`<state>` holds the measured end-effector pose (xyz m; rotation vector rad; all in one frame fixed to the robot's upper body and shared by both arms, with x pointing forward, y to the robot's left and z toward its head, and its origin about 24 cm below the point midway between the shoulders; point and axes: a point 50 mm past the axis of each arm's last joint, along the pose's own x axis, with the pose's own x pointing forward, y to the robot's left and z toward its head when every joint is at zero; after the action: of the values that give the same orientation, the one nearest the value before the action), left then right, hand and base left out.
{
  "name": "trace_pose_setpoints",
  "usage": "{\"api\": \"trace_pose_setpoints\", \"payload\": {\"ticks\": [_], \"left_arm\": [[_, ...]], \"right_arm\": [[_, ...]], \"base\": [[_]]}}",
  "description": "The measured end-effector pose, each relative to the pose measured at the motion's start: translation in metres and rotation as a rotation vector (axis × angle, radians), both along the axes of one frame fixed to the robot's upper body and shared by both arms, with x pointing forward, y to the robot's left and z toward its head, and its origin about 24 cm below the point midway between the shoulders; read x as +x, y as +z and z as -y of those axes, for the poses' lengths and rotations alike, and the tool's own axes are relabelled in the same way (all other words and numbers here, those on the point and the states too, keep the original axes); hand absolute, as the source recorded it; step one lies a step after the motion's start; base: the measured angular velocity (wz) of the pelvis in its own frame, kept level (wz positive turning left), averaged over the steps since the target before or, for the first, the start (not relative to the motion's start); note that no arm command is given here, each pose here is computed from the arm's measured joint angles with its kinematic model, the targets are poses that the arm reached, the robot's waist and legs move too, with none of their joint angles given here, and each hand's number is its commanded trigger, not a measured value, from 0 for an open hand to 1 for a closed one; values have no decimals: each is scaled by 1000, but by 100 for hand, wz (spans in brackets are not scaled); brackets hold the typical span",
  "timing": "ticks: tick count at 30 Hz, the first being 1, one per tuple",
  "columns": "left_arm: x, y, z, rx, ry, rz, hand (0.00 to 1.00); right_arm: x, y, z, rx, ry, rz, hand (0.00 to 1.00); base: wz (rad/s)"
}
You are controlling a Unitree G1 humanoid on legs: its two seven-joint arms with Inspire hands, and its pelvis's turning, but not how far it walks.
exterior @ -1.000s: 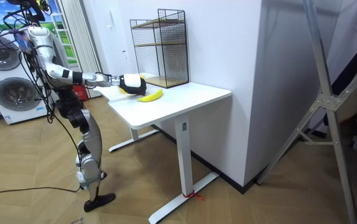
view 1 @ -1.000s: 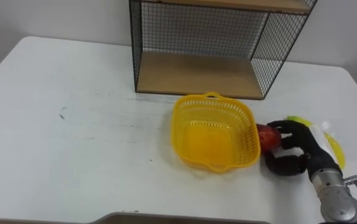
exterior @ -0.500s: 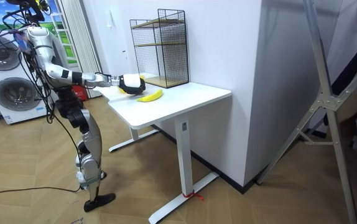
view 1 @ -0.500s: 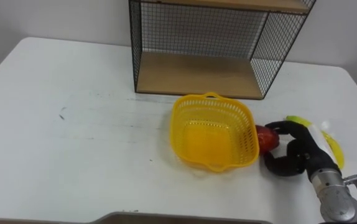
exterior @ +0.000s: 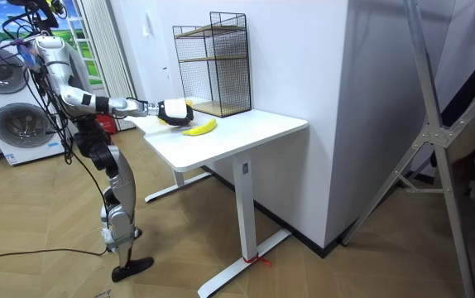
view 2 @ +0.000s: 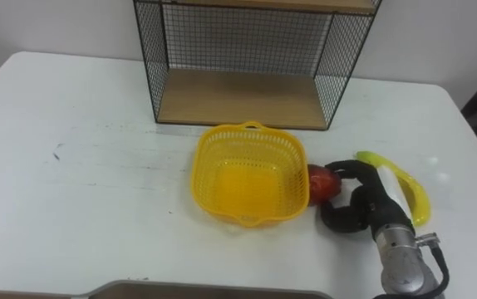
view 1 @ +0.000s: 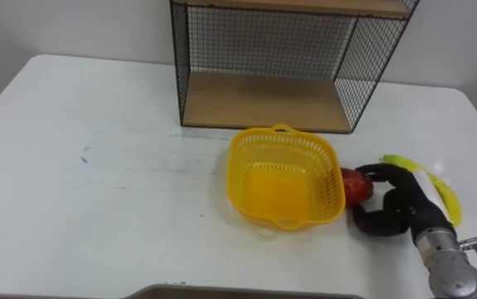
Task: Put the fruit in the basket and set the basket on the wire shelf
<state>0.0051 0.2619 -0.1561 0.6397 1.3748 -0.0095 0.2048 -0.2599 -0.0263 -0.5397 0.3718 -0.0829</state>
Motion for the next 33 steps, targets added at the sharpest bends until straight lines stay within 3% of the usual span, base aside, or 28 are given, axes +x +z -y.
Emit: {"api": "trace_pose_setpoints", "payload": {"ticks": [11,33], "left_arm": [[-5,-1,3,0,28,-31,0],[-3,-4,12,-16,46,-36,0]], "right_arm": [[-8,-10,8,225,-177,9,100],[-6,-6,13,310,-288,58,100]], "base": [[-3],[0]]}}
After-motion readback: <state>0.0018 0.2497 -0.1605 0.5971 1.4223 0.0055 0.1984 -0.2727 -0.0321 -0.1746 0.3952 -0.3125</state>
